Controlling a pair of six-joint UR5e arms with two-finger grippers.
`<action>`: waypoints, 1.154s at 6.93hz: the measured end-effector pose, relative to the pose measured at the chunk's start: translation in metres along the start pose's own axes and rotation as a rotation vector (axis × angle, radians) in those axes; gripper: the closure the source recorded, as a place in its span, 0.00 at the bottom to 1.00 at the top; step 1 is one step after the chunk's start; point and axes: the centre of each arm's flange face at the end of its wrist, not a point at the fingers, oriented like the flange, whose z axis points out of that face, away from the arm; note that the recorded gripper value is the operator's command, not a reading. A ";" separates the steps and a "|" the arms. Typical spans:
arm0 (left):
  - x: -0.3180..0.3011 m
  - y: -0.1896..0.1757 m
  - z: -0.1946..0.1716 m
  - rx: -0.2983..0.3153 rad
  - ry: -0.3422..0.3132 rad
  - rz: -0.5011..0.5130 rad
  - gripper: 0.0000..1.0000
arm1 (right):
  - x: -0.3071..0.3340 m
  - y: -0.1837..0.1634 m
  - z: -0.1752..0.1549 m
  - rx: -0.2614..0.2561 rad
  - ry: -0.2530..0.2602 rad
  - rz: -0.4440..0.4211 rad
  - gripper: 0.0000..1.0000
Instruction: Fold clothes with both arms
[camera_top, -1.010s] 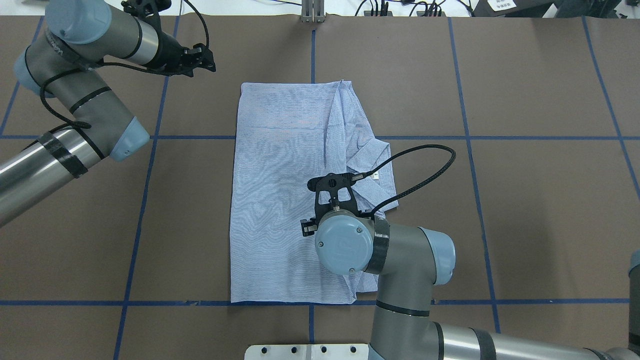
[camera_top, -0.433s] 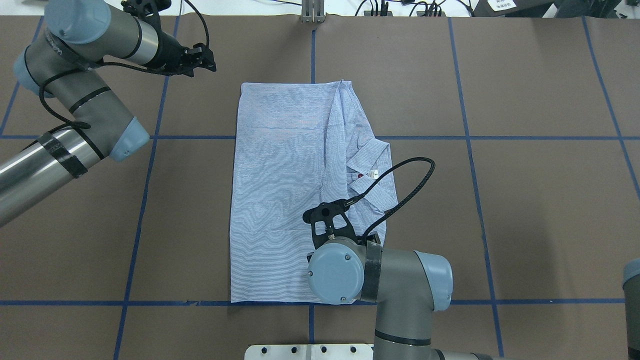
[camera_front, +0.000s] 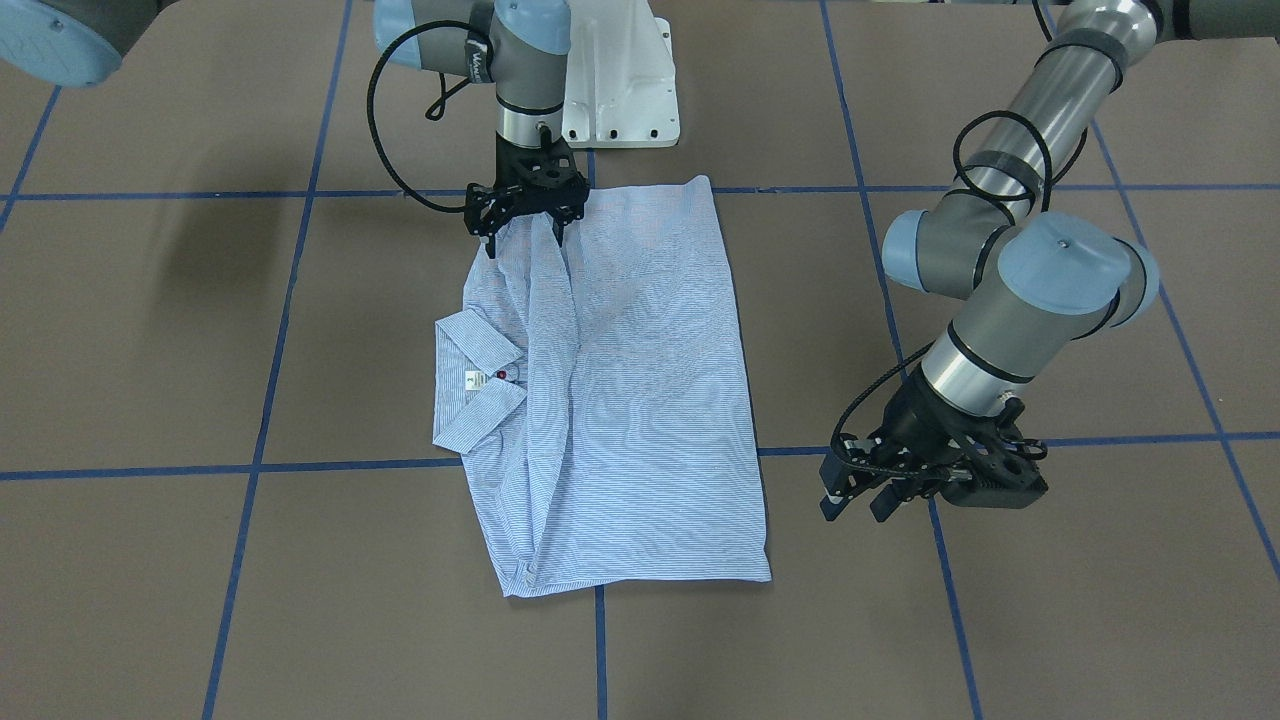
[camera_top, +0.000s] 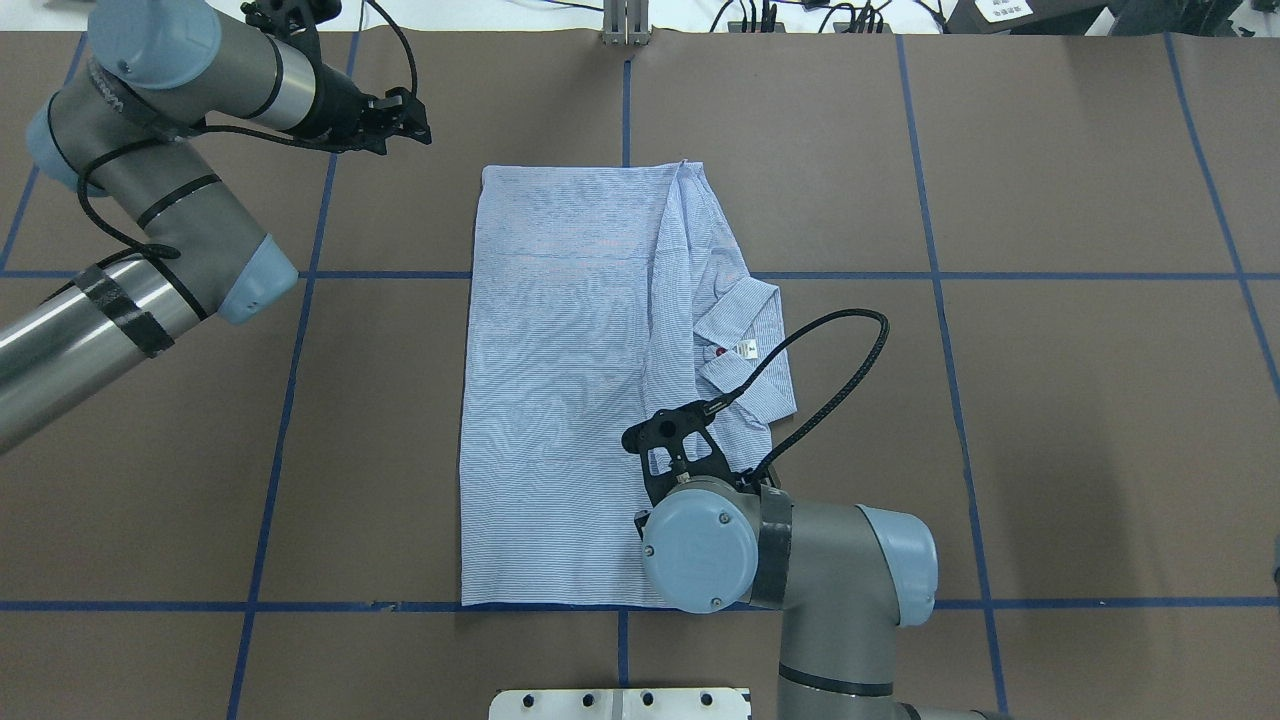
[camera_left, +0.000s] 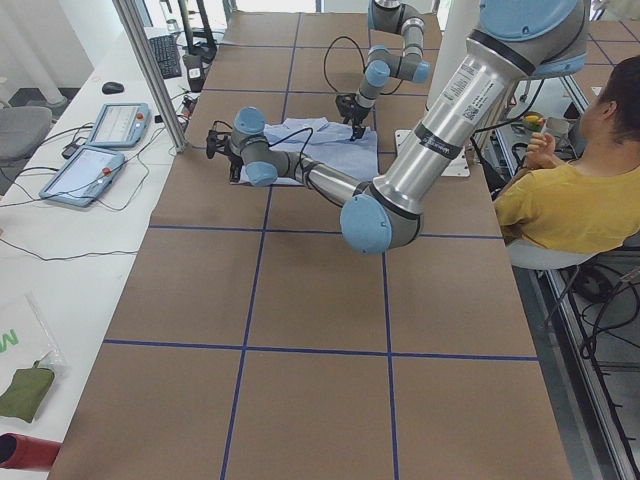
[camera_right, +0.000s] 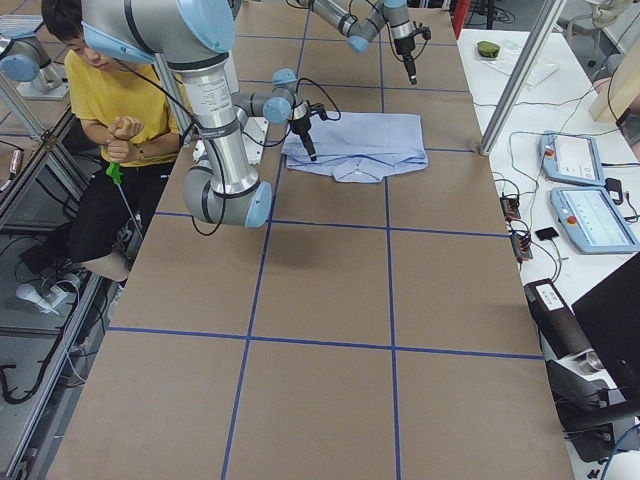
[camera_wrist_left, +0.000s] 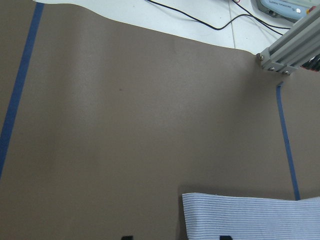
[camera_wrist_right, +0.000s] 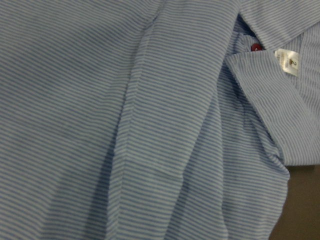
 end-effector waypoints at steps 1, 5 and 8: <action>0.000 0.000 0.000 0.000 0.000 -0.002 0.34 | 0.017 0.005 0.003 -0.001 0.011 -0.018 0.00; 0.004 0.001 -0.004 0.004 0.008 -0.003 0.33 | 0.087 0.018 -0.001 0.006 0.045 -0.013 0.00; 0.009 0.001 -0.009 0.009 0.017 -0.002 0.33 | 0.115 0.011 -0.010 -0.001 0.039 0.022 0.00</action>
